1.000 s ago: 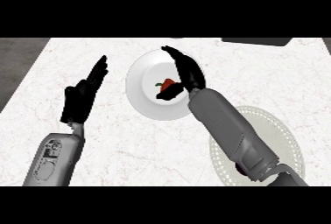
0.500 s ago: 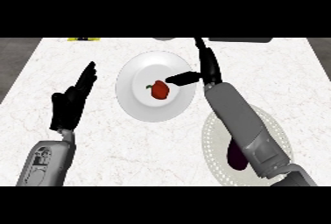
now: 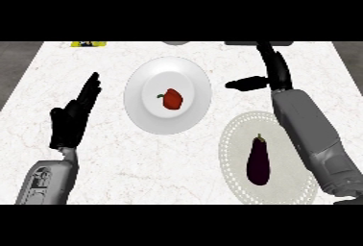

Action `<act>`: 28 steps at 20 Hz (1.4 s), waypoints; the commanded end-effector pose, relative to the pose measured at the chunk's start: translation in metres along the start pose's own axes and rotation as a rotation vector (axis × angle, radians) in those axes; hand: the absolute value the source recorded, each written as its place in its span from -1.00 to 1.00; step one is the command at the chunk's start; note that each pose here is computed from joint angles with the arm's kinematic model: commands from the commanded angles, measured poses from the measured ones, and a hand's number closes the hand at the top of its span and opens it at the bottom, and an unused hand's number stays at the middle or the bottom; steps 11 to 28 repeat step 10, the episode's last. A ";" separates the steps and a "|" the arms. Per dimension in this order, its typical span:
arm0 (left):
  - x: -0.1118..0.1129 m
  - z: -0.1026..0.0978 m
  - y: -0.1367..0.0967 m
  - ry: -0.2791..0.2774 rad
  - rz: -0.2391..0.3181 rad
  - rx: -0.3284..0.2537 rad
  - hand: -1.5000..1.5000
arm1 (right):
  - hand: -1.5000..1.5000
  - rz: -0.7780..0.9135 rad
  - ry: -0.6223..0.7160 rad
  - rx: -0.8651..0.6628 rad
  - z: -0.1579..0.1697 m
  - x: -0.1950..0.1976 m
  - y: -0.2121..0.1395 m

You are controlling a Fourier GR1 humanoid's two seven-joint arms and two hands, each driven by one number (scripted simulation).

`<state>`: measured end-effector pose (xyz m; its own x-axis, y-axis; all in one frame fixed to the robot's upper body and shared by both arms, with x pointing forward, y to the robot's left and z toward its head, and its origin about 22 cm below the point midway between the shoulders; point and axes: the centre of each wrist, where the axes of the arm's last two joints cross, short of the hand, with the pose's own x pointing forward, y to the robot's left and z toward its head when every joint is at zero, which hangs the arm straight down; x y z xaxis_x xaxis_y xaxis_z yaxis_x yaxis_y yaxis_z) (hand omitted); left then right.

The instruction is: Pick the bell pepper from the placemat and place it in the plate

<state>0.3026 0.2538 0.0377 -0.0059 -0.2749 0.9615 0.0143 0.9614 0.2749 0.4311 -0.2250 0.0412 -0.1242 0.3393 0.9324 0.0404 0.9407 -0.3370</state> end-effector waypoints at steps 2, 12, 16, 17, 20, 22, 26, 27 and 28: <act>0.000 0.007 -0.001 -0.005 -0.003 0.001 0.00 | -1.00 0.005 0.005 0.014 0.010 -0.023 -0.021; 0.013 0.009 -0.005 -0.016 0.010 -0.007 0.00 | -1.00 0.000 0.000 -0.017 0.029 -0.058 -0.071; 0.013 0.009 -0.005 -0.016 0.010 -0.007 0.00 | -1.00 0.000 0.000 -0.017 0.029 -0.058 -0.071; 0.013 0.009 -0.005 -0.016 0.010 -0.007 0.00 | -1.00 0.000 0.000 -0.017 0.029 -0.058 -0.071; 0.013 0.009 -0.005 -0.016 0.010 -0.007 0.00 | -1.00 0.000 0.000 -0.017 0.029 -0.058 -0.071; 0.013 0.009 -0.005 -0.016 0.010 -0.007 0.00 | -1.00 0.000 0.000 -0.017 0.029 -0.058 -0.071; 0.013 0.009 -0.005 -0.016 0.010 -0.007 0.00 | -1.00 0.000 0.000 -0.017 0.029 -0.058 -0.071; 0.013 0.009 -0.005 -0.016 0.010 -0.007 0.00 | -1.00 0.000 0.000 -0.017 0.029 -0.058 -0.071; 0.013 0.009 -0.005 -0.016 0.010 -0.007 0.00 | -1.00 0.000 0.000 -0.017 0.029 -0.058 -0.071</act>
